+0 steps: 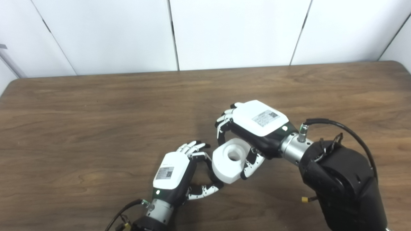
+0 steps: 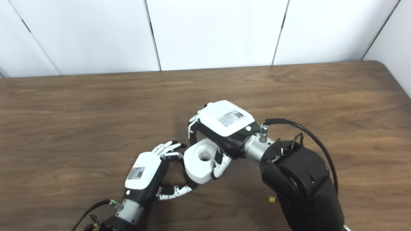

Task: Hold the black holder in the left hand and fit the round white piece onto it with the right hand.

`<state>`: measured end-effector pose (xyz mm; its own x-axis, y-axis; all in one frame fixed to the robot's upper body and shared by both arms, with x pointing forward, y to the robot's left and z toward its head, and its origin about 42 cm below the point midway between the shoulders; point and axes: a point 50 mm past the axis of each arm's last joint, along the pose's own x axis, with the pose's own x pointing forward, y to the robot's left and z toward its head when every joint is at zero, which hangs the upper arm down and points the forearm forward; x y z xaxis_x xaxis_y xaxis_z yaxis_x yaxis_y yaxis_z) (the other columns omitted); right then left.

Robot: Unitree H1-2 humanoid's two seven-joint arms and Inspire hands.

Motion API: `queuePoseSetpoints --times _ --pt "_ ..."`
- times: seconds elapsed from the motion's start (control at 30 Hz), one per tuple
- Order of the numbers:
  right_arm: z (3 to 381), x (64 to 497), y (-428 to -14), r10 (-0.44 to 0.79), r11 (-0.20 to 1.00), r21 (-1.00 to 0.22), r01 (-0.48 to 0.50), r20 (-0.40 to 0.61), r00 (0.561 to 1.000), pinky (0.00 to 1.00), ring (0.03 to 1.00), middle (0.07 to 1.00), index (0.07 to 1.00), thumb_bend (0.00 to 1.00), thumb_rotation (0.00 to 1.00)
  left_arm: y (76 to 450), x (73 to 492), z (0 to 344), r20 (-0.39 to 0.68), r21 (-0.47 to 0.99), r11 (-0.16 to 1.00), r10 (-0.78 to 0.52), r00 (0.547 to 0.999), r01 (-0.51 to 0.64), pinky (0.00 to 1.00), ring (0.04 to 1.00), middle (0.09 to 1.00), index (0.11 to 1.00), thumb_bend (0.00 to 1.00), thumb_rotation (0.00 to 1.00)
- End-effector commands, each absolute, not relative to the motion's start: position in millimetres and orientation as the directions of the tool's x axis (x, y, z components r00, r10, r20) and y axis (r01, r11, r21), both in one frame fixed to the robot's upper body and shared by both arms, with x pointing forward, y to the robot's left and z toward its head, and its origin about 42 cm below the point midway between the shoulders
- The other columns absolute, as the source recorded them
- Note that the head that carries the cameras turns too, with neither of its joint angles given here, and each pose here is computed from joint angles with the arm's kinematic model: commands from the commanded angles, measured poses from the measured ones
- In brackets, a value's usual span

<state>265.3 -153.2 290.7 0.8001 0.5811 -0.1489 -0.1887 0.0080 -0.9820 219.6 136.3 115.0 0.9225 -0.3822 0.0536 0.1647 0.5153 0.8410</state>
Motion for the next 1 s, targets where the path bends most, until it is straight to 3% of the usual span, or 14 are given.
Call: queuePoseSetpoints --times 0.0,0.3,0.33,0.37,0.43,0.63,0.97 --pt "295.3 268.1 -152.6 0.586 0.014 -0.990 -0.142 -0.107 0.803 0.93 0.868 0.805 0.483 0.52 0.14 132.1 216.0 110.3 0.001 0.849 0.484 -0.401 0.916 0.211 0.88 0.896 0.837 0.487 0.52 0.05" --pt "293.3 271.7 -155.2 0.570 -0.019 -0.991 -0.135 -0.122 0.812 0.91 0.870 0.819 0.489 0.52 0.15 132.7 216.0 109.9 0.004 0.852 0.481 -0.404 0.915 0.209 0.88 0.890 0.836 0.487 0.52 0.05" --pt "293.3 272.0 -155.4 0.570 -0.024 -0.990 -0.137 -0.126 0.812 0.90 0.870 0.820 0.546 0.78 0.21 132.7 216.2 109.6 0.002 0.852 0.480 -0.403 0.915 0.210 0.88 0.891 0.837 0.487 0.52 0.05" --pt "293.4 272.3 -155.5 0.568 -0.032 -0.990 -0.139 -0.132 0.812 0.90 0.872 0.824 0.572 0.87 0.25 132.8 216.3 109.5 0.001 0.852 0.480 -0.402 0.916 0.210 0.88 0.891 0.837 0.487 0.52 0.05" --pt "294.3 272.6 -155.8 0.564 -0.047 -0.988 -0.146 -0.147 0.813 0.90 0.879 0.838 0.610 0.97 0.32 132.8 216.5 109.4 0.001 0.853 0.479 -0.402 0.915 0.209 0.88 0.893 0.838 0.488 0.52 0.05" --pt "298.1 272.4 -156.5 0.554 -0.070 -0.980 -0.185 -0.193 0.810 0.95 0.924 0.879 0.687 1.00 0.38 132.5 216.9 109.5 0.001 0.854 0.476 -0.402 0.915 0.208 0.87 0.889 0.835 0.487 0.52 0.05" --pt "300.5 271.7 -156.7 0.543 -0.112 -0.970 -0.214 -0.240 0.805 1.00 0.988 0.933 0.741 1.00 0.34 133.5 217.8 108.6 -0.003 0.855 0.475 -0.402 0.916 0.211 0.88 0.891 0.836 0.487 0.52 0.05"
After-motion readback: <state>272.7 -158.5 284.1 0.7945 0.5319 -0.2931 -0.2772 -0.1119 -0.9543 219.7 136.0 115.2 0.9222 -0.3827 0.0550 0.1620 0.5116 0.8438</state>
